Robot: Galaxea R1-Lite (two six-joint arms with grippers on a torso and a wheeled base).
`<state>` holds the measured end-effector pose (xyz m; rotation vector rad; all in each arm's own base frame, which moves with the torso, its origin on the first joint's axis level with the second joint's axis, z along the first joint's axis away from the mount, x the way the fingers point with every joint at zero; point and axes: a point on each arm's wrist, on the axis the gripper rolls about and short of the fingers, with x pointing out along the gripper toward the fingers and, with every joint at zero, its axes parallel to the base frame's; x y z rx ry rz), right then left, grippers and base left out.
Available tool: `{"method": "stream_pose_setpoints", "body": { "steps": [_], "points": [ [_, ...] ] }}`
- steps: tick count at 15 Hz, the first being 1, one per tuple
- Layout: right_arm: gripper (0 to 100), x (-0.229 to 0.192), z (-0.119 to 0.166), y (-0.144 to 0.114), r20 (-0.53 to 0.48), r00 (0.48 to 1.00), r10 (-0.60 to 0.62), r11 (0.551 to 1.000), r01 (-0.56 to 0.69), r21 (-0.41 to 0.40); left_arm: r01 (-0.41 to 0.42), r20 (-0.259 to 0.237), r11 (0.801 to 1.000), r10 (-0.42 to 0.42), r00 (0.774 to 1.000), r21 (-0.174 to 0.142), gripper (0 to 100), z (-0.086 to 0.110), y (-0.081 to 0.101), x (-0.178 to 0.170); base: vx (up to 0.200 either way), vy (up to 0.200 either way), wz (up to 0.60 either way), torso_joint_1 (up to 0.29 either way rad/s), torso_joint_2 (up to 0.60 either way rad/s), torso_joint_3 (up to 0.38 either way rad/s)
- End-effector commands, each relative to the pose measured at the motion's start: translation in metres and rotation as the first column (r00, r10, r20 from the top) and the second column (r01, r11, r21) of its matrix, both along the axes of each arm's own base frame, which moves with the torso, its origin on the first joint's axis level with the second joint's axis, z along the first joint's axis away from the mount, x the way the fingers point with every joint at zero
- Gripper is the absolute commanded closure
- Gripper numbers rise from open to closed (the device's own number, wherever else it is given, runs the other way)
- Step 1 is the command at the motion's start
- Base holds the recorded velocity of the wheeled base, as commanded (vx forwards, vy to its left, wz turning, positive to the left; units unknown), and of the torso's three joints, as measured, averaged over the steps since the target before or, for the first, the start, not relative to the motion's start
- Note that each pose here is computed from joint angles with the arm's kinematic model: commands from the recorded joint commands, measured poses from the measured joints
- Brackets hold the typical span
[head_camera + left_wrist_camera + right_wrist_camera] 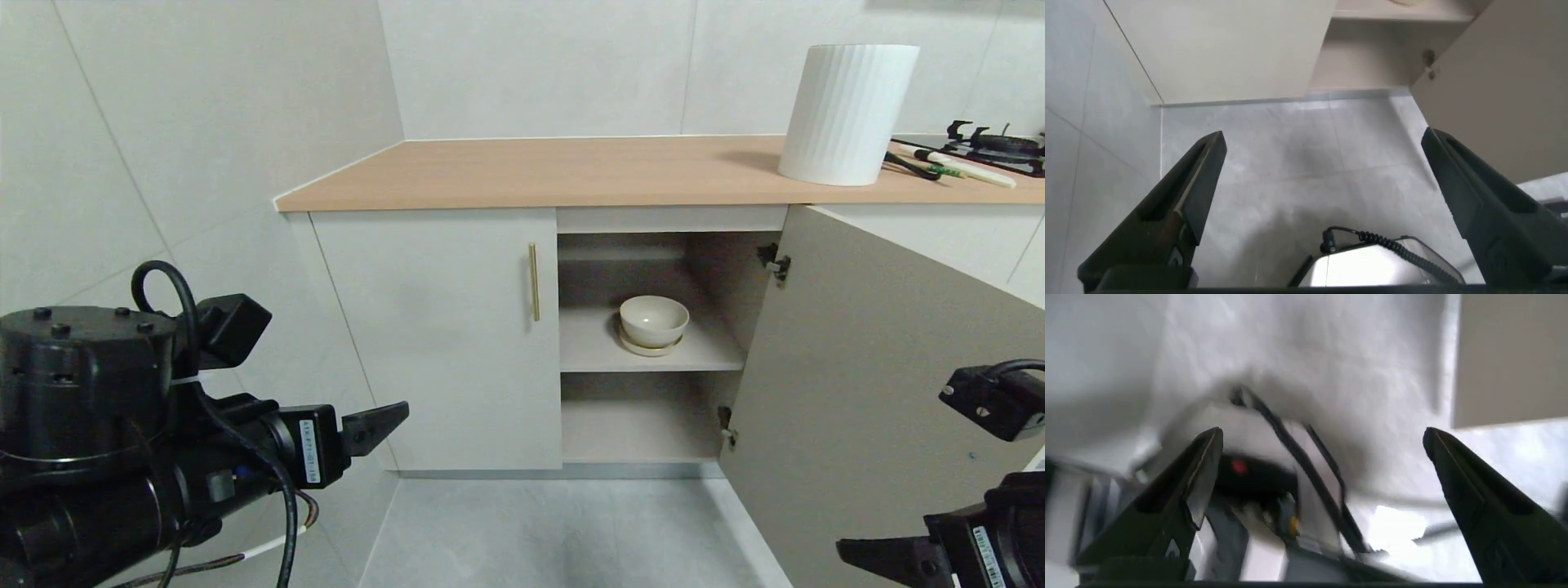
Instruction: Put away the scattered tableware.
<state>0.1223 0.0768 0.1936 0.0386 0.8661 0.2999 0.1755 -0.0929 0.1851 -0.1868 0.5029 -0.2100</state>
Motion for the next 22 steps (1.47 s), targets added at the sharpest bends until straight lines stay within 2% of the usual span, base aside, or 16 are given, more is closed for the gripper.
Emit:
{"method": "stream_pose_setpoints", "body": {
  "steps": [1, 3, 7, 9, 10, 13, 17, 19, 22],
  "points": [
    [0, 0.0, 0.003, -0.002, 0.006, 1.0, -0.012, 1.0, 0.012, -0.004, 0.001, -0.002, 1.0, -0.001, 1.0, 0.001, 0, -0.001, 0.0, 0.0, 0.0, -0.2, 0.0, 0.012, 0.0, 0.002],
    [0, 0.003, 0.002, -0.004, 0.015, 0.999, -0.04, 0.998, 0.041, -0.048, 0.001, -0.002, 1.0, -0.001, 1.0, 0.001, 0, -0.001, 0.0, 0.0, 0.0, -0.2, 0.0, 0.005, 0.0, -0.002],
    [0, 0.002, 0.0, -0.018, -0.029, 0.997, -0.076, 0.988, 0.072, -0.137, 0.002, -0.003, 1.0, -0.002, 1.0, 0.0, 0, -0.001, -0.001, 0.0, 0.0, -0.2, 0.0, 0.001, 0.0, 0.004],
    [0, -0.003, 0.004, -0.027, -0.076, 0.992, -0.103, 0.974, 0.086, -0.208, 0.004, -0.004, 1.0, -0.004, 1.0, 0.001, 0, -0.001, 0.0, 0.0, 0.0, 0.0, 0.0, 0.0, 0.0, 0.0],
    [0, -0.006, 0.007, -0.033, -0.067, 0.99, -0.124, 0.966, 0.105, -0.234, 0.004, -0.004, 1.0, -0.004, 1.0, 0.001, 0, -0.001, 0.0, 0.0, 0.0, 0.0, 0.0, 0.0, 0.0, 0.0],
    [0, -0.004, 0.013, -0.056, 0.011, 0.963, -0.271, 0.901, 0.258, -0.348, 0.004, -0.005, 1.0, -0.004, 1.0, -0.001, 0, -0.001, 0.0, 0.0, 0.0, 0.0, 0.0, 0.0, 0.0, 0.0],
    [0, 0.003, 0.024, -0.083, 0.074, 0.903, -0.424, 0.828, 0.419, -0.371, 0.004, -0.007, 1.0, -0.004, 1.0, -0.001, 0, -0.001, 0.0, 0.0, 0.0, 0.0, 0.0, 0.0, 0.0, 0.0],
    [0, 0.024, 0.021, -0.101, 0.139, 0.852, -0.505, 0.778, 0.519, -0.354, 0.006, -0.008, 1.0, -0.006, 1.0, -0.001, 0, -0.002, 0.0, 0.0, 0.0, 0.0, 0.0, 0.0, 0.0, 0.0],
    [0, 0.056, 0.005, -0.111, 0.168, 0.824, -0.541, 0.759, 0.564, -0.326, 0.004, -0.009, 1.0, -0.004, 1.0, 0.001, 0, -0.003, -0.001, 0.002, 0.0, 0.0, 0.0, 0.0, 0.0, 0.0]
  ]
}}
